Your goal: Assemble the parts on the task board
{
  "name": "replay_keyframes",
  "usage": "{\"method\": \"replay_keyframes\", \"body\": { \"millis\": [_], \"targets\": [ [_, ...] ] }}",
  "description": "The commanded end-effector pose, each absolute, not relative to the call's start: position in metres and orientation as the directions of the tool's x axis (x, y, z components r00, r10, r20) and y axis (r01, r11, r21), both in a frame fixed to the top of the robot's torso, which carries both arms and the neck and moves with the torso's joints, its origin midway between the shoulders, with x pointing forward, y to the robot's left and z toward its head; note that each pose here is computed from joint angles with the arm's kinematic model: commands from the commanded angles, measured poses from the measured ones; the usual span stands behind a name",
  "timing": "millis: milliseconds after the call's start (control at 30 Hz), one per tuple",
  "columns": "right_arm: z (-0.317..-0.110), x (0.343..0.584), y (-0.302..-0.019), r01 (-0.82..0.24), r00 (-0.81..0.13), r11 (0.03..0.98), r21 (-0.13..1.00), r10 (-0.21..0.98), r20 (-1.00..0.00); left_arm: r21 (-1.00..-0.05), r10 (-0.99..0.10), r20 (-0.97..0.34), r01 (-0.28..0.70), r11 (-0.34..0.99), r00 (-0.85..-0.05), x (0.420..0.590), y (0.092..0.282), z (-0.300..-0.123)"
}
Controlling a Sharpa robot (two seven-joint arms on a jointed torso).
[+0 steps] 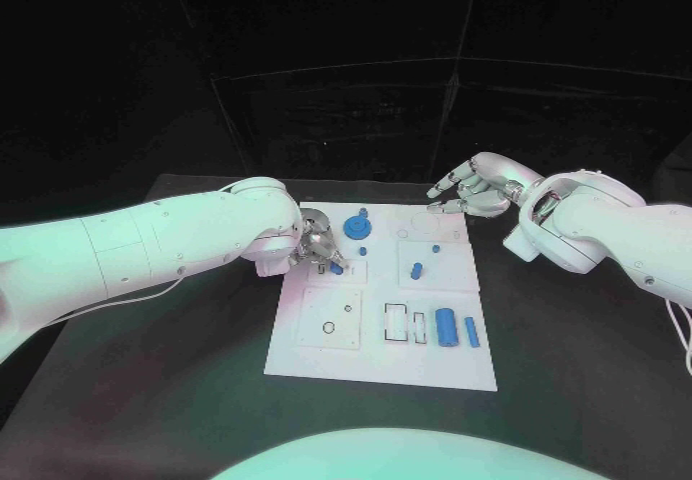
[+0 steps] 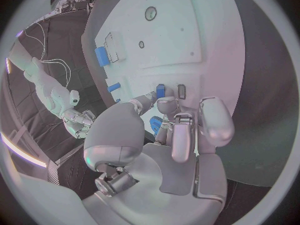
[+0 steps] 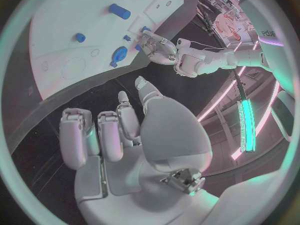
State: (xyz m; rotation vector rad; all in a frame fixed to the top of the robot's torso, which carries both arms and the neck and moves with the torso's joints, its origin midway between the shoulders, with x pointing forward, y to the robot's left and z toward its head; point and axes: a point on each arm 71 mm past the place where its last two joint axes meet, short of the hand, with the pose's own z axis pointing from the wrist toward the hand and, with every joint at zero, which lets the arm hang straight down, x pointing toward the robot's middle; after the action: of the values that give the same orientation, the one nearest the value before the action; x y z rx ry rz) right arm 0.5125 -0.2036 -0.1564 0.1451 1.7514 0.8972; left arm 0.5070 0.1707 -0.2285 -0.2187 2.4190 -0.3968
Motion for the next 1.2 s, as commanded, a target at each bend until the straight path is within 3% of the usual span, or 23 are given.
{"method": "replay_keyframes", "body": {
  "millis": [33,1200],
  "targets": [
    [-0.1551,0.5123,-0.2019,-0.339,-0.388,0.701,0.628,0.504,-0.772,-0.316,-0.232,-0.582,-0.047,0.948,-0.779,0.5054,0.1693,-0.2309],
    [-0.1554,0.5127,-0.2008,-0.339,-0.391,0.701,0.628,0.502,-0.772,-0.31,-0.235,-0.586,-0.054,0.949,-0.776,0.5087,0.1669,-0.2313]
  ]
}}
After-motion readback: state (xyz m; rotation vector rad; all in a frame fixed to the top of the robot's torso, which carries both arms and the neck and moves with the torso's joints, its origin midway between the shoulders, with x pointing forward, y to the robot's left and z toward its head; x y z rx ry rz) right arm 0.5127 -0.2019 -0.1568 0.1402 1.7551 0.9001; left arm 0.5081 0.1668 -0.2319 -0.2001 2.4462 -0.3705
